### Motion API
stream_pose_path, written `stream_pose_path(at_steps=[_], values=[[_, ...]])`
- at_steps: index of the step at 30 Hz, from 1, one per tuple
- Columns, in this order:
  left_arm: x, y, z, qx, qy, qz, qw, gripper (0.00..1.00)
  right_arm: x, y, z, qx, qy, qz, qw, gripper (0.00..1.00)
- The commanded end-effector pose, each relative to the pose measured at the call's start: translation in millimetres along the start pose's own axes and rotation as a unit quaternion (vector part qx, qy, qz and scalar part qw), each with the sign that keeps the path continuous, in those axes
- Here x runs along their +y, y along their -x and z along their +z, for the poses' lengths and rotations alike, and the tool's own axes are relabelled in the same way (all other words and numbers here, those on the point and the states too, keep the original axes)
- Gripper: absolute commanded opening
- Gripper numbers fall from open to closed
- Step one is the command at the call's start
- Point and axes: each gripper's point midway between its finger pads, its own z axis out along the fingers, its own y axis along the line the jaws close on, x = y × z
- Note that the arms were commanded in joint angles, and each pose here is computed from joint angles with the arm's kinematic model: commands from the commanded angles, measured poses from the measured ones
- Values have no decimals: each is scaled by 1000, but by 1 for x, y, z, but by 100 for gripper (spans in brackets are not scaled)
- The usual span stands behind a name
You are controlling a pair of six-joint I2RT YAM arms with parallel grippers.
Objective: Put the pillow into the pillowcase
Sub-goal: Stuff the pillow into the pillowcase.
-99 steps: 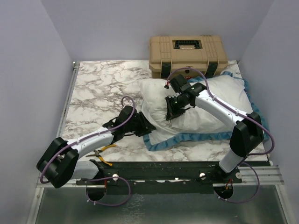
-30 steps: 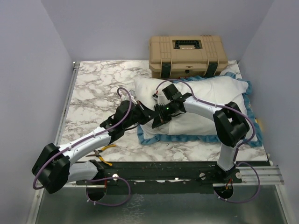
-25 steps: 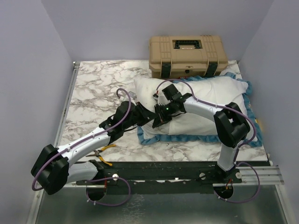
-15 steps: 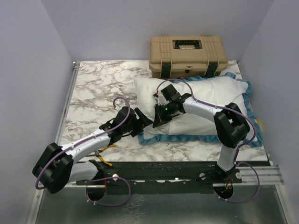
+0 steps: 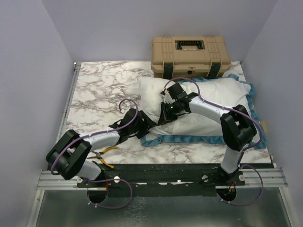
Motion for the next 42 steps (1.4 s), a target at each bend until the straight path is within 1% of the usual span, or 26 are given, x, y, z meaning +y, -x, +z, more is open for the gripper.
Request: stream_pose_path(at_steps=[1,2,3,5,7,9,11,15,16,20,24,29,35,37,40,42], values=[[-9,-1,28,10,-15,-7,1000,71,-20,5,-11,-10,-32,46,998,0],[-7,-2,33,14,-9,-3,1000,67,-20,7,-14,-15,-34,48,998,0],[-3,-3,38,16,-1,-1,1000,62,-22,10,-19,-21,-39,52,998,0],[9,-5,44,18,18,-3,1000,45,-25,20,-31,-40,-45,63,996,0],[20,-8,48,20,35,-3,999,31,-28,32,-47,-67,-47,71,994,0],[30,-9,50,22,51,-3,998,13,-31,42,-62,-90,-55,70,992,0],[33,-7,48,20,57,1,998,0,-33,51,-75,-108,-73,59,990,0],[29,2,35,5,64,25,998,0,-43,58,-92,-129,-122,40,983,0],[30,7,31,-7,68,30,997,0,-47,59,-96,-134,-134,38,981,0],[38,10,14,-17,74,33,997,0,-60,64,-112,-159,-168,40,972,0],[50,8,-3,-20,74,31,997,0,-58,73,-124,-179,-169,29,969,0],[47,12,-24,-33,59,41,997,0,-62,72,-119,-167,-170,30,971,0],[47,23,-46,-48,71,75,994,0,-66,68,-114,-163,-167,40,972,0],[50,23,-47,-47,71,78,993,0,-58,69,-112,-160,-141,26,977,0],[48,22,-44,-40,70,84,993,0,-22,70,-108,-148,-47,-17,988,0],[43,23,-41,-36,65,86,994,0,6,70,-109,-148,18,-46,988,0]])
